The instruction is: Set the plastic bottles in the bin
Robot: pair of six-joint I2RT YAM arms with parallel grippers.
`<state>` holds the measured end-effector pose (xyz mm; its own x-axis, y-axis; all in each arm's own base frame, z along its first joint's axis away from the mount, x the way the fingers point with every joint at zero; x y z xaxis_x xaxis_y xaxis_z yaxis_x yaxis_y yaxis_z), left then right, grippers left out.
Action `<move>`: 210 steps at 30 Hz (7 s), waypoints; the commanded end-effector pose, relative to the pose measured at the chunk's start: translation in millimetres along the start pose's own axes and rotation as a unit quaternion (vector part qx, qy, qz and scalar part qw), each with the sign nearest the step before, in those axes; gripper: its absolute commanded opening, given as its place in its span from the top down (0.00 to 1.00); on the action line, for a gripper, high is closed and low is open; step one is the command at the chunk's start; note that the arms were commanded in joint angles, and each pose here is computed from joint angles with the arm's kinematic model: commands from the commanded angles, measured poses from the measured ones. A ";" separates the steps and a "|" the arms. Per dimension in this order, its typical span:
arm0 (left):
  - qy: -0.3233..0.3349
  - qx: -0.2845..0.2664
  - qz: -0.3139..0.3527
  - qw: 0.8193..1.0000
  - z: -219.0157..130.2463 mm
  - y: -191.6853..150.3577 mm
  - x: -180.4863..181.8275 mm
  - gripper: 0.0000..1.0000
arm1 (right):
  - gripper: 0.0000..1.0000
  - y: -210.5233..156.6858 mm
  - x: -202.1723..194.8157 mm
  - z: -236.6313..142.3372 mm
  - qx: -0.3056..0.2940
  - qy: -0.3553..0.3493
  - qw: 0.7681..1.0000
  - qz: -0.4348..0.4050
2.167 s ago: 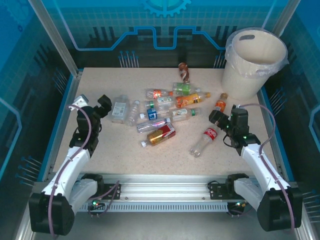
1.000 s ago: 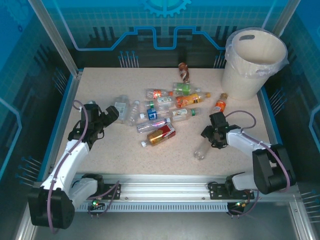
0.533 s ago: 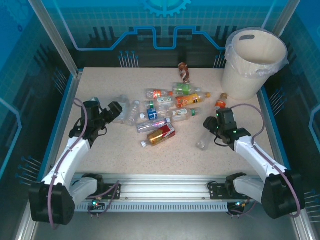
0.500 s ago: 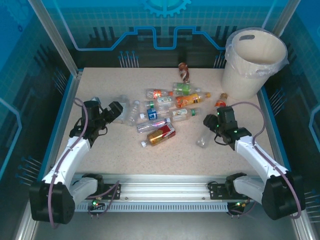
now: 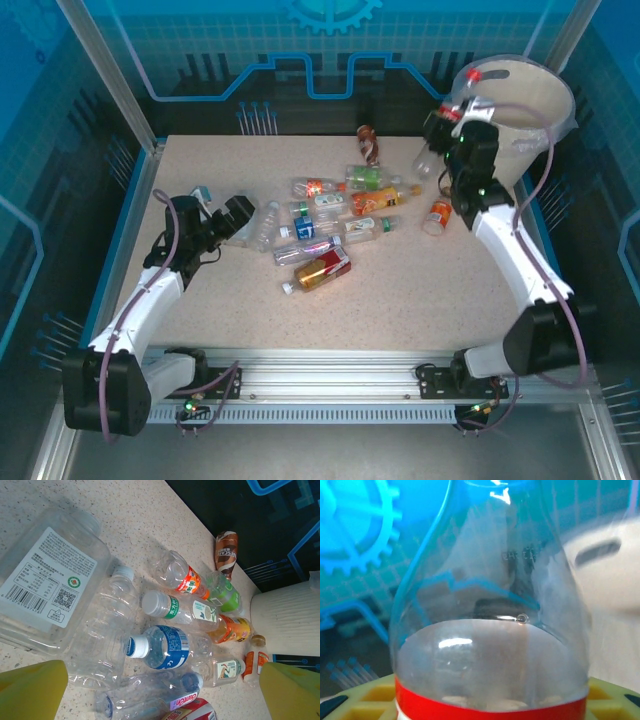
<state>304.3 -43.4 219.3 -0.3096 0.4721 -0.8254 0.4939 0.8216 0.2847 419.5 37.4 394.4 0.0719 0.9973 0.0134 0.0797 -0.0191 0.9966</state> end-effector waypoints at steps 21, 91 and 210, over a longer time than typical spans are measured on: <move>0.006 0.004 0.005 1.000 16.8 1.3 5.7 0.01 | 0.53 79.8 -87.4 36.5 -0.278 -0.328 0.902 0.051; 0.162 0.021 -0.016 0.986 51.0 0.4 59.0 0.01 | 0.18 -4.5 -69.3 106.6 0.023 0.092 0.995 -0.018; -0.190 -0.024 0.552 0.811 -41.0 -151.7 -173.9 0.32 | 0.09 -42.6 193.5 -146.5 0.172 0.526 0.830 0.074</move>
<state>245.0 -236.1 329.9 0.5921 0.7857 -0.1792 0.3373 -0.0396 0.9406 285.2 235.9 362.8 -0.7907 0.5091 0.3401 0.4149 0.0370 0.9091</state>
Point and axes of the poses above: each hand's point on the last joint's axis, 136 mm out from that joint toward the fingers, its own z axis out along the fingers, its own x axis along the line the jaws close on, y = z × x, the point moved 6 cm from there along -z, back along the fingers, and after that the axes turned 15 degrees about -z, right-handed, at the moved point
